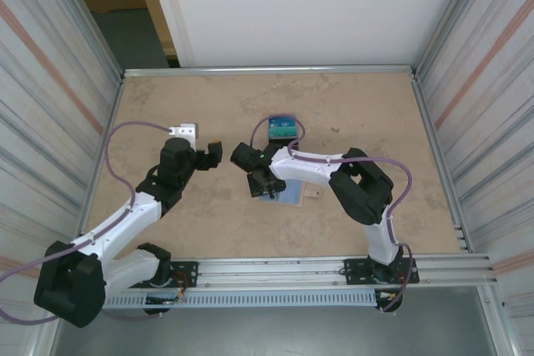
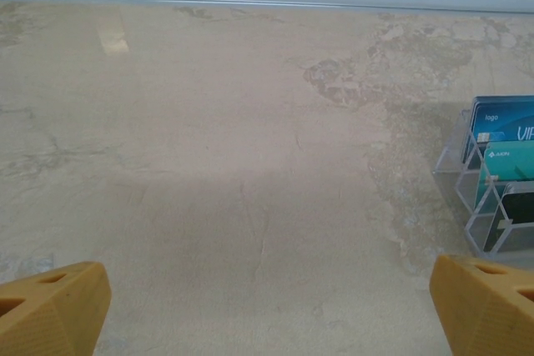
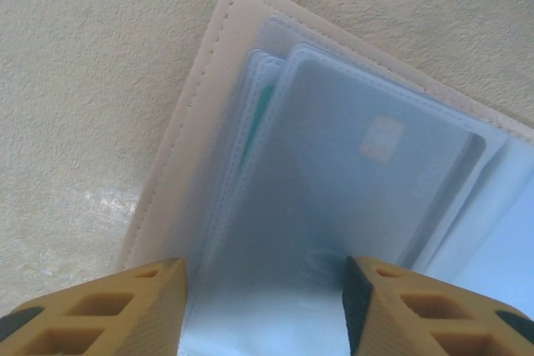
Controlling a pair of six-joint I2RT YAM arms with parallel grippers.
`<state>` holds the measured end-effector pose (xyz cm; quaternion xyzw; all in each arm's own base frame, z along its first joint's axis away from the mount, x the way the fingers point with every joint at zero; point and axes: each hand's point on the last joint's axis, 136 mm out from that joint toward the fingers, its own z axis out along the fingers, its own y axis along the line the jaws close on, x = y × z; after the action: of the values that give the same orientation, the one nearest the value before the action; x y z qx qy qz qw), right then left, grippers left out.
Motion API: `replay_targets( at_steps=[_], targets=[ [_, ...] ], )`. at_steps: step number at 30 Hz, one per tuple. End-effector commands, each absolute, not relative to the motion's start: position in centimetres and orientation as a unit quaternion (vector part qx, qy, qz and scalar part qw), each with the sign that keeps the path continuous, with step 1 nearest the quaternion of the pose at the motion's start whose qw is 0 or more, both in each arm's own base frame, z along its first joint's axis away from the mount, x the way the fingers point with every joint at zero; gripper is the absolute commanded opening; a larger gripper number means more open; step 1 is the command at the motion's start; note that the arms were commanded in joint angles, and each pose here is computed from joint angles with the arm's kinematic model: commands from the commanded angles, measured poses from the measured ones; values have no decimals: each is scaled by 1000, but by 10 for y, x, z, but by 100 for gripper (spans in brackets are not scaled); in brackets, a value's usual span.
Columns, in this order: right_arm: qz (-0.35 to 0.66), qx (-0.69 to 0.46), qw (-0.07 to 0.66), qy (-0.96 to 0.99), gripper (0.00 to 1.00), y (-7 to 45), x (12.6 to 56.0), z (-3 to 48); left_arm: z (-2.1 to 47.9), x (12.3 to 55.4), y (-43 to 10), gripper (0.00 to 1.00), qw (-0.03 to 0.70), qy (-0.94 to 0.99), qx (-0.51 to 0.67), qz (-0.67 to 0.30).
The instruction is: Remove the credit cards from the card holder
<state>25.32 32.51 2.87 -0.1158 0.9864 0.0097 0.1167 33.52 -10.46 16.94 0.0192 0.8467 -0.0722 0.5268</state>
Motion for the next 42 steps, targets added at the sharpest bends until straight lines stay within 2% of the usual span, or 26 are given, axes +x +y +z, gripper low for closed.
replay_targets(
  at_steps=[1,8,14,18,27,42],
  targets=[
    [-13,-117,104,988,48,315,247,22,173,337,-108,99,528,845,17,-84],
    [28,-135,94,986,34,320,237,26,177,335,-112,99,531,842,24,-96],
    [82,-176,69,978,30,327,217,31,181,331,-115,99,537,836,31,-107],
    [86,-191,68,975,30,322,210,38,187,328,-118,99,545,830,37,-111],
    [32,-180,101,978,32,307,225,49,194,329,-120,99,548,828,42,-109],
    [-41,-110,143,983,39,261,245,64,194,329,-125,99,548,828,60,-98]
  ],
)
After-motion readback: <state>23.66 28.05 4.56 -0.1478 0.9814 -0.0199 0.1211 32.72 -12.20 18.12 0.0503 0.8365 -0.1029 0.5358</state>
